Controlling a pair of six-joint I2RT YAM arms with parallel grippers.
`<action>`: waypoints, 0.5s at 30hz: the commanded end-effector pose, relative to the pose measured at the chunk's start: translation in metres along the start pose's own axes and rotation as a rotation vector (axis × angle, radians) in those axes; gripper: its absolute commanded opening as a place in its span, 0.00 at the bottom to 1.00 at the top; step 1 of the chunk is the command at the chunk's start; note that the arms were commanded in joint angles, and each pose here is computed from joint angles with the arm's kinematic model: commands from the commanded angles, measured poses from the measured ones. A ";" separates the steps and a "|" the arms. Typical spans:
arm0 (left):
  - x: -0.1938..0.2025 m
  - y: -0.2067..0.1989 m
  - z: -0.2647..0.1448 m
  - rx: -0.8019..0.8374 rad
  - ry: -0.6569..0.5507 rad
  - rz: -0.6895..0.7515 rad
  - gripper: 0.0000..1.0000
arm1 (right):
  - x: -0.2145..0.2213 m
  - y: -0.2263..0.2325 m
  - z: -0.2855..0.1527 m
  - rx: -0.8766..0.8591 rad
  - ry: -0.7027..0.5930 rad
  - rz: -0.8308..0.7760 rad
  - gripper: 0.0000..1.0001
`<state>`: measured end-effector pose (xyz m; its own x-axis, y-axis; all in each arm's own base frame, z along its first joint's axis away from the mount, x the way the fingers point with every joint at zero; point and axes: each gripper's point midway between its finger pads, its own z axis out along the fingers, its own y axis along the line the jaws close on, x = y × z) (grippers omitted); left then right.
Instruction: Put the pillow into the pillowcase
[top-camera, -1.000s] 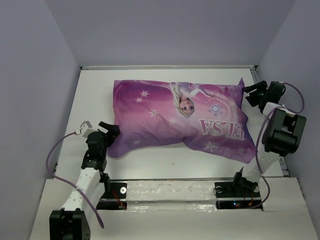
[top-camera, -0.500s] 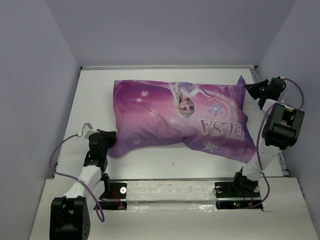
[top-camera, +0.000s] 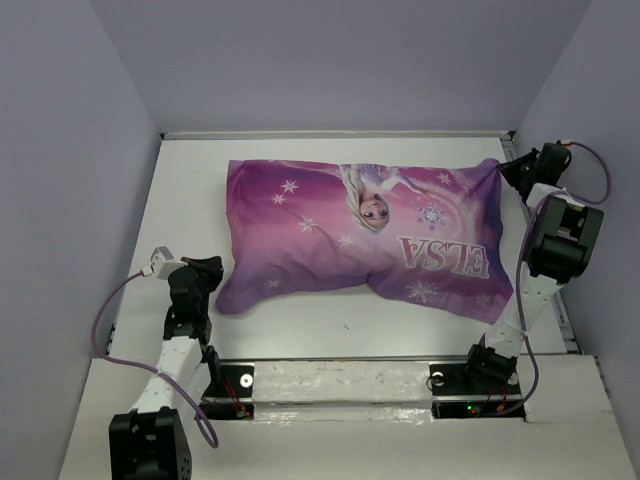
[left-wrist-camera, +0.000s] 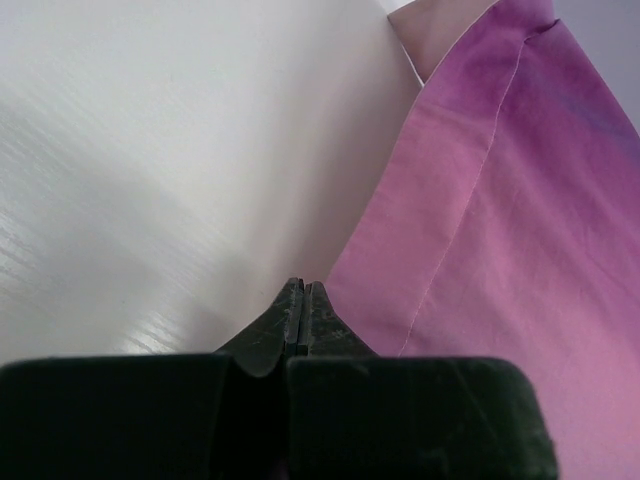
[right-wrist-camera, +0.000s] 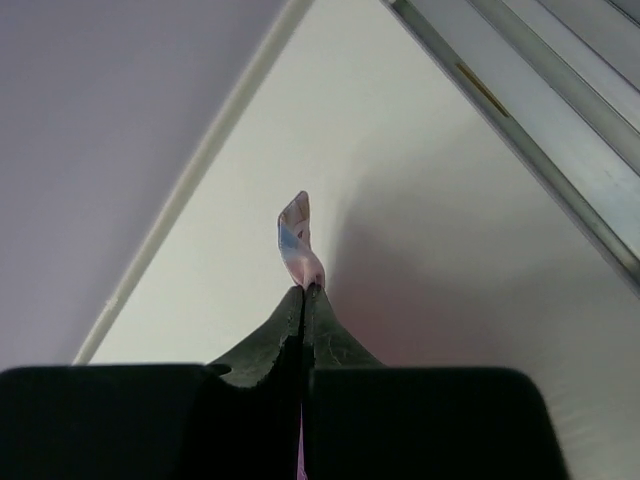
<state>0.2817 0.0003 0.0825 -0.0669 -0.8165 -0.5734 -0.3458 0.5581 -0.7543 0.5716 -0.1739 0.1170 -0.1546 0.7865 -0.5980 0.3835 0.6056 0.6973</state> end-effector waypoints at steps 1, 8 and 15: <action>-0.011 -0.003 0.000 0.007 -0.046 0.009 0.00 | -0.019 -0.013 0.007 0.080 -0.047 -0.066 0.00; -0.025 -0.017 -0.001 0.020 -0.077 0.020 0.02 | -0.027 0.027 0.007 -0.011 -0.025 -0.090 0.39; -0.092 -0.091 -0.020 0.153 -0.246 0.008 0.92 | -0.029 0.136 -0.065 -0.142 -0.115 -0.225 0.73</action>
<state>0.2879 0.0100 0.1168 -0.0076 -0.7994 -0.6007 -0.3340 0.5683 -0.7520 0.5780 -0.1573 0.1344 -0.2161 0.7311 -0.6472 0.3950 0.6716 0.6268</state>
